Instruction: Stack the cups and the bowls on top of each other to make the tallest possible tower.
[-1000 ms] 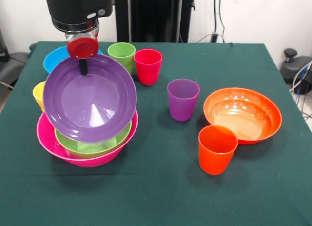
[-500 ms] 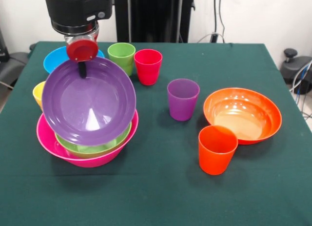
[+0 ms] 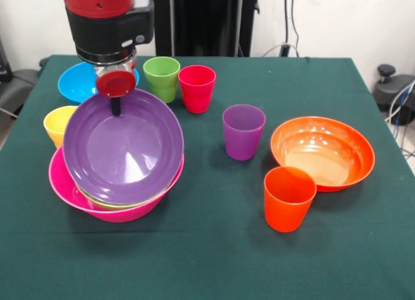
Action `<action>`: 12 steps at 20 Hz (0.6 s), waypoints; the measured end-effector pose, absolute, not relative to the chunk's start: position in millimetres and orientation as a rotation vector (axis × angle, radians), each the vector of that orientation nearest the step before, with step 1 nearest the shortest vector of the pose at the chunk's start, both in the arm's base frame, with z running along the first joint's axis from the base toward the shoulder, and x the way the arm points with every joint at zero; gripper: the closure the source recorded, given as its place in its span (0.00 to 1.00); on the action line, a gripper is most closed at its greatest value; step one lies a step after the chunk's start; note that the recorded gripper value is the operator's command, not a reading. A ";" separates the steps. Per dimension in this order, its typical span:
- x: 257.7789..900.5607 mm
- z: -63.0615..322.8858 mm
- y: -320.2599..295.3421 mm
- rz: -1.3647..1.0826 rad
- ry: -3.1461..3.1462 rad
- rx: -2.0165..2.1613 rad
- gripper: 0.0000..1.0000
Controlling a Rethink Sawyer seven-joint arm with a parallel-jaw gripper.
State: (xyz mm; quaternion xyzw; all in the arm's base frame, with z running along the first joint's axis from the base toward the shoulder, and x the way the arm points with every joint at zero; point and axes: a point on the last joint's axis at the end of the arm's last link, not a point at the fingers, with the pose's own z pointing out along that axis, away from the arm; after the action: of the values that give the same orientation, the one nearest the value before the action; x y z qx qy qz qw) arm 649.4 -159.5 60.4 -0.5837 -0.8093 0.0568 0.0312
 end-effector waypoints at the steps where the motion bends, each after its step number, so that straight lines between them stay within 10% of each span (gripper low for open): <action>1: 648.2 55.2 -159.4 0.177 -2.493 -1.797 1.00; 12: 646.9 49.8 -164.5 0.176 -2.493 -1.809 1.00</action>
State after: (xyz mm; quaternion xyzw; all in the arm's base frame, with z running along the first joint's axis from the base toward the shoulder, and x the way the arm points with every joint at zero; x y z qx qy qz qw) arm 646.9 -164.5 49.8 -0.5862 -0.8077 0.0571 0.0280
